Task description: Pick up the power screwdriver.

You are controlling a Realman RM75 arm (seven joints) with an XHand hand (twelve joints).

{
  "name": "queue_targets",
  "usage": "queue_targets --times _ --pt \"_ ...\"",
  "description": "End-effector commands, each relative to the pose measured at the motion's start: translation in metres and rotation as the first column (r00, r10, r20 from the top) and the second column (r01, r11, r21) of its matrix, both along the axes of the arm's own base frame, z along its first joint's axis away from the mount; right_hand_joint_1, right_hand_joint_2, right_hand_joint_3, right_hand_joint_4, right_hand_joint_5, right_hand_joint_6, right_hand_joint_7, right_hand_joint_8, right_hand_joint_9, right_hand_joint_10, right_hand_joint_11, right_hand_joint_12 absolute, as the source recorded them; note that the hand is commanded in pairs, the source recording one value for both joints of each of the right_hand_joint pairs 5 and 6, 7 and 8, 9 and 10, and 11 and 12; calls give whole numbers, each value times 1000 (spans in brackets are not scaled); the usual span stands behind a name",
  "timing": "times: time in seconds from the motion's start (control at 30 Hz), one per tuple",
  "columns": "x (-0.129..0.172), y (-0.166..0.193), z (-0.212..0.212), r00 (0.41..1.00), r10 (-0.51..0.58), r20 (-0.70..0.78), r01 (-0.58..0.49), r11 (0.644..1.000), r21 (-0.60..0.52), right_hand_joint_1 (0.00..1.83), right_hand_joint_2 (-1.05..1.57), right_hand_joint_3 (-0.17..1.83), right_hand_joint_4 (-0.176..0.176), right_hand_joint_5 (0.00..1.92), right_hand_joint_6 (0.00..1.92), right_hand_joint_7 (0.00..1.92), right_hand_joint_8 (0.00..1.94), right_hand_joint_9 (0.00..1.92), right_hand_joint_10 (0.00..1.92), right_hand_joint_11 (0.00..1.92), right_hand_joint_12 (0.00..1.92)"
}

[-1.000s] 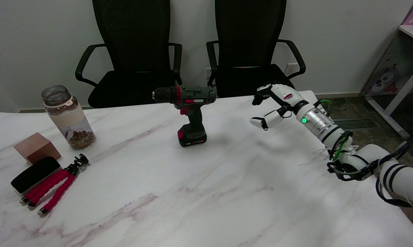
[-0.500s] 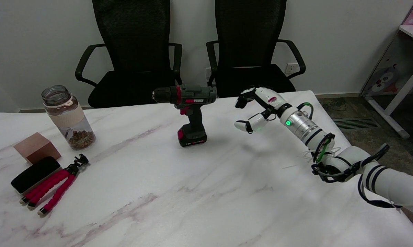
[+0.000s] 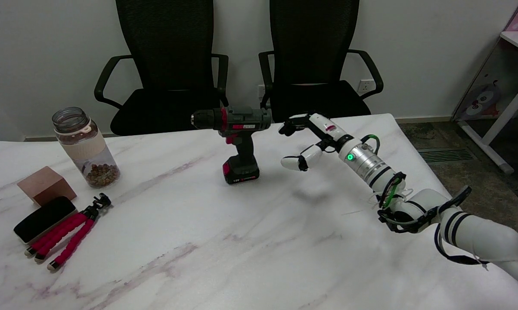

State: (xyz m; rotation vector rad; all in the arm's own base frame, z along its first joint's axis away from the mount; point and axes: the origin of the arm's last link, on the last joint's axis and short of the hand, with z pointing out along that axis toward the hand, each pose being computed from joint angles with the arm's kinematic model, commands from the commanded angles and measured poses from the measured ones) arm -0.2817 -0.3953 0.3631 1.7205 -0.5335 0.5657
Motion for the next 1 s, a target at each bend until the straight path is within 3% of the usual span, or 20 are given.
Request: queue_targets --times 0.03,0.2,0.77,1.0 --pt "-16 0 -19 968 -80 237 77 997 25 896 11 1019 63 656 656 656 656 325 325 457 457" --pt "-24 -1 -27 952 -105 289 99 994 36 896 -29 1017 68 618 618 618 618 323 323 454 454" --pt "-39 -13 -37 877 -136 462 140 990 26 898 -239 1040 169 532 532 532 532 276 276 360 360" --pt "-41 -17 -47 856 -135 498 138 990 31 869 -273 1012 176 506 506 506 506 257 257 311 311"
